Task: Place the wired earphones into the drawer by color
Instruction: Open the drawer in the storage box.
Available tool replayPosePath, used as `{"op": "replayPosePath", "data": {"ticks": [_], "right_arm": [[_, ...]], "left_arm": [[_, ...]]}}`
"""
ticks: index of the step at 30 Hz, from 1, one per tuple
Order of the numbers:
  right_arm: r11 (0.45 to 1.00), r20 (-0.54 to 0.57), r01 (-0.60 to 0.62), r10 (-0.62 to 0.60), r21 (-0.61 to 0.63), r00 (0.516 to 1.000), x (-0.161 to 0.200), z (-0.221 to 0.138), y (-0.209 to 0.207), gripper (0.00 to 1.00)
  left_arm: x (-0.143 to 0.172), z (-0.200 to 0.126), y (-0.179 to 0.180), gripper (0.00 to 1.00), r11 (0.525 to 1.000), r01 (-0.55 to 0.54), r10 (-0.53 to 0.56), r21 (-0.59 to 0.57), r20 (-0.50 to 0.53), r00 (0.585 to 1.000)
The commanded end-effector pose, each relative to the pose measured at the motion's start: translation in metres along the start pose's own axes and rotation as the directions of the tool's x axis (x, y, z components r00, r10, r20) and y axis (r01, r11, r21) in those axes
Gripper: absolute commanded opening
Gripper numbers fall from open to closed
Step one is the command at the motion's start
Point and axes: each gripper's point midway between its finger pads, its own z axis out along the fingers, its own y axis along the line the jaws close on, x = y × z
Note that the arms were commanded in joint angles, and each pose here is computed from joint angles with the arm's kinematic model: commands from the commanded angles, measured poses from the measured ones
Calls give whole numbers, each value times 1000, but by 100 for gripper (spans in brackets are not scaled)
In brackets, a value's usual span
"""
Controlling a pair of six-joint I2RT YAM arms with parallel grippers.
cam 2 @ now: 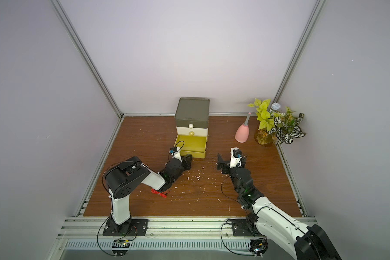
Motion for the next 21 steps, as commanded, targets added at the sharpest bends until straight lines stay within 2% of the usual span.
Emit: {"op": "replayPosePath", "data": {"ticks": [1, 11, 21], "right_arm": [[1000, 50, -22, 22, 0, 999, -14, -1, 0, 99], [1000, 48, -21, 21, 0, 999, -13, 0, 0, 99], [1000, 49, -20, 20, 0, 999, -14, 0, 0, 99]], "left_arm": [[-14, -10, -29, 18, 996, 17, -22, 85, 54, 998], [-7, -13, -27, 19, 996, 21, -25, 83, 38, 999], [-10, -18, -25, 49, 997, 24, -27, 76, 45, 999]]}}
